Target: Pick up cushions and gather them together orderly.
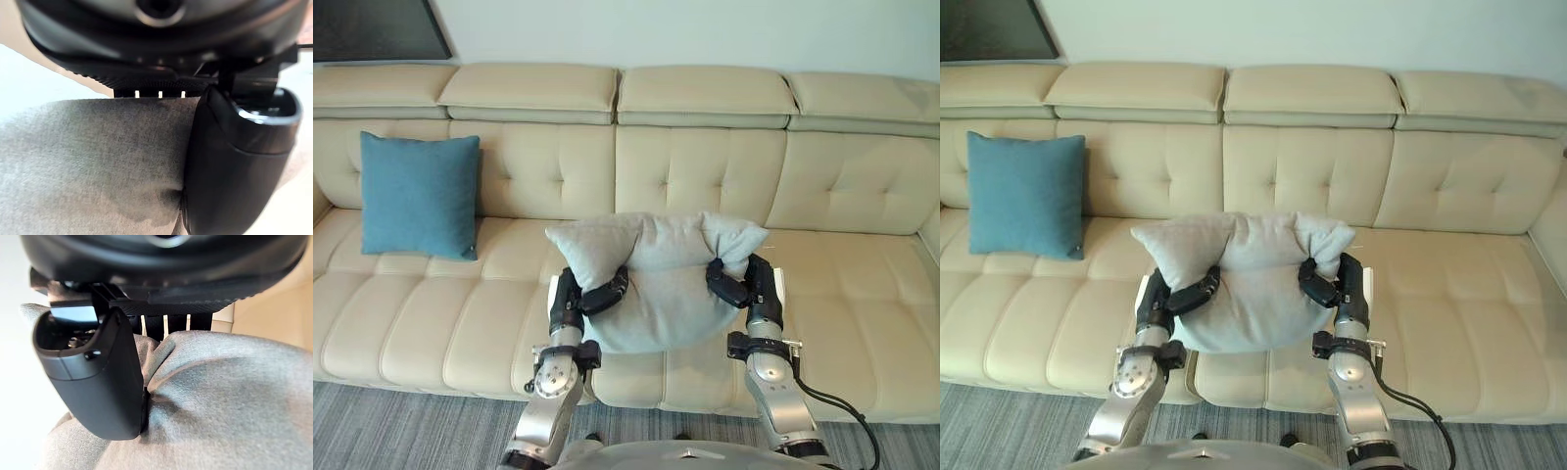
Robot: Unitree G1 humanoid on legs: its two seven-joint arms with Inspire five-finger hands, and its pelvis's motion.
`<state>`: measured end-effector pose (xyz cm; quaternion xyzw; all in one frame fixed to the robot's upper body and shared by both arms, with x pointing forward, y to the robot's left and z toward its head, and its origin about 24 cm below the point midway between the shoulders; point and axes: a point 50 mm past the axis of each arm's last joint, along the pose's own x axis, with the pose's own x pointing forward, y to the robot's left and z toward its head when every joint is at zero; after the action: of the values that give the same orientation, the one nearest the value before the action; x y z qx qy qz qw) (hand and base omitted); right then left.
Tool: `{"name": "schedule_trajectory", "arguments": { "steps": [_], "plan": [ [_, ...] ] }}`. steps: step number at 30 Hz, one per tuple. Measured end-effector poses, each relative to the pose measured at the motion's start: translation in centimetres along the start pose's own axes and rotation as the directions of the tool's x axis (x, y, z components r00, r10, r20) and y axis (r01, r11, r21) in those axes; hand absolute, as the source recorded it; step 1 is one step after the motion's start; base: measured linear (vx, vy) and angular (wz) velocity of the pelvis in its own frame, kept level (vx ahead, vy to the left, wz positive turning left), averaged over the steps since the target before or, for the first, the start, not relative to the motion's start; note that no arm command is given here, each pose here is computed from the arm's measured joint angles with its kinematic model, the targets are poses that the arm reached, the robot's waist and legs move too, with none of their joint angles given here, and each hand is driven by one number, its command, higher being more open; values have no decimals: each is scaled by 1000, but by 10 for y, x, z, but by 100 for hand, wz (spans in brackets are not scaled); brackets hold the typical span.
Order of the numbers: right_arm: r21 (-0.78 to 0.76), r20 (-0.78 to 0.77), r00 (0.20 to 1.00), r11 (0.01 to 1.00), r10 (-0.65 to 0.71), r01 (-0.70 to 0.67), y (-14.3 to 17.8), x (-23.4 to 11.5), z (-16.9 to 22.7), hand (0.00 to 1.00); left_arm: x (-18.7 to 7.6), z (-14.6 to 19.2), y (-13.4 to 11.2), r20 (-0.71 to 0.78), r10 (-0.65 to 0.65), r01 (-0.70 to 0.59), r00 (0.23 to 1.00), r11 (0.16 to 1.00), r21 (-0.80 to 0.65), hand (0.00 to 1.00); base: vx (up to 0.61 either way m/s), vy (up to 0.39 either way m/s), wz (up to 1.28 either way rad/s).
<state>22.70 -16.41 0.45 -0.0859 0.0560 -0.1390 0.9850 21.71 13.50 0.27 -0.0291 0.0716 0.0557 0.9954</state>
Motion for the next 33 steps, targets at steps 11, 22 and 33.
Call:
{"name": "schedule_trajectory", "arguments": {
  "steps": [11, 22, 33],
  "plan": [
    [-5, 275, 961, 999, -31, 34, 41, 64, 87, 0, 58, 74, 4, 283, 117, -140, 952, 988, 60, 0, -118, -21, -9],
    [76, 412, 900, 990, -140, 119, 50, 89, 157, 100, 106, 157, -11, 482, 196, -241, 854, 970, 33, 100, -65, -23, -19],
    [238, 457, 827, 941, -328, 241, 43, 99, 210, 100, 128, 239, -18, 607, 262, -304, 750, 952, -35, 100, 20, -4, -4]
  ]
}}
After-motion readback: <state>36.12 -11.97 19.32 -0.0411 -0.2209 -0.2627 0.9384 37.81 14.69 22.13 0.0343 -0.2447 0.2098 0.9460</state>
